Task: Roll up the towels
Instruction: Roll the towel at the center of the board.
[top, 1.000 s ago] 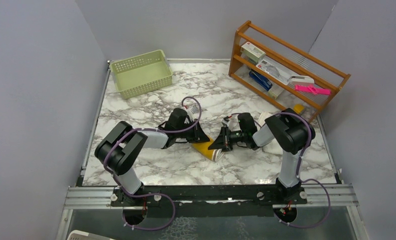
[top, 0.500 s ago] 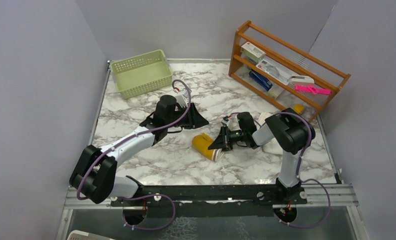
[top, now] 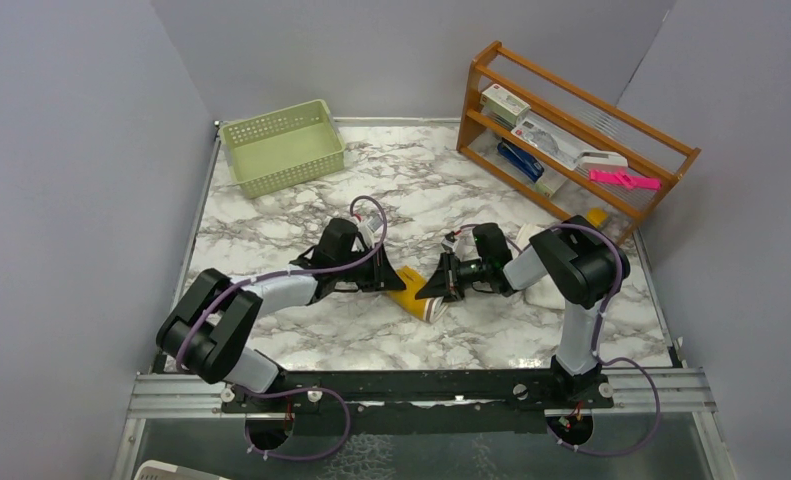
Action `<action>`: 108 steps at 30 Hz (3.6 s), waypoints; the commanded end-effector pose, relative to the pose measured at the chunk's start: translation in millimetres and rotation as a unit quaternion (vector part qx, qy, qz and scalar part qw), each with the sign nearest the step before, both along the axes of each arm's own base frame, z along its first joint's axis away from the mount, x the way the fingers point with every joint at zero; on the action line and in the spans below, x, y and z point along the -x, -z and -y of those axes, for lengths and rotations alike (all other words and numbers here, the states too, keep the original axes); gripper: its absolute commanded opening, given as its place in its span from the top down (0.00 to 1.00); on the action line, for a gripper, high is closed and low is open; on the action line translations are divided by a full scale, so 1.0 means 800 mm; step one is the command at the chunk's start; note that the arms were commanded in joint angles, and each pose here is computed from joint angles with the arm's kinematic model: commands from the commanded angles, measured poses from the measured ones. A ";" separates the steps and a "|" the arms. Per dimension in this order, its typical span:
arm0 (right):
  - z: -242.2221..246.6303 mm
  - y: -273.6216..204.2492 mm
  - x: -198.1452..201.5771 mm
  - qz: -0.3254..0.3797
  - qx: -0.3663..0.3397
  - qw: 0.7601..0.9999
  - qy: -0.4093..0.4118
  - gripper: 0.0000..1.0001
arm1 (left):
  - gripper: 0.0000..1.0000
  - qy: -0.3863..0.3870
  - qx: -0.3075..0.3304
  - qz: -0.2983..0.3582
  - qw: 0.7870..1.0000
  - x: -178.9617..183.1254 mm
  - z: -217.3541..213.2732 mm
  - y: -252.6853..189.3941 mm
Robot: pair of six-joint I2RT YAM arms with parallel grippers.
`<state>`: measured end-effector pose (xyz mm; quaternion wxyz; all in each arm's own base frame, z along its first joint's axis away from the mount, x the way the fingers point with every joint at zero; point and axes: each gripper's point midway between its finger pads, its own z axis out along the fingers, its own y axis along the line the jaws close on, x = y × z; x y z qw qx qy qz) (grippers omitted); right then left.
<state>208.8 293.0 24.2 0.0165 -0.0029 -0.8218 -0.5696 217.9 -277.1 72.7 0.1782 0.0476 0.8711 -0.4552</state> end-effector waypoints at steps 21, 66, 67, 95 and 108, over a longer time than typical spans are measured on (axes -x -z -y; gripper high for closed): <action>0.058 -0.031 -0.074 0.277 0.204 0.937 0.051 0.12 | 0.90 0.001 -0.094 -0.049 0.994 0.001 -0.009 0.131; -0.008 -0.039 -0.009 0.632 0.275 0.692 -0.212 0.38 | 0.89 -0.005 -0.167 -0.034 0.985 -0.021 -0.023 0.125; -0.008 -0.038 -0.008 0.628 0.276 0.695 -0.216 0.38 | 0.89 -0.004 -0.170 -0.033 0.985 -0.022 -0.023 0.125; -0.032 -0.020 0.002 0.522 0.296 0.767 -0.225 0.64 | 0.78 -0.066 -0.164 0.001 0.984 -0.117 -0.046 0.068; -0.034 -0.039 -0.017 0.415 0.193 0.881 -0.116 0.68 | 0.57 -0.187 -0.116 0.055 0.974 -0.141 -0.126 -0.021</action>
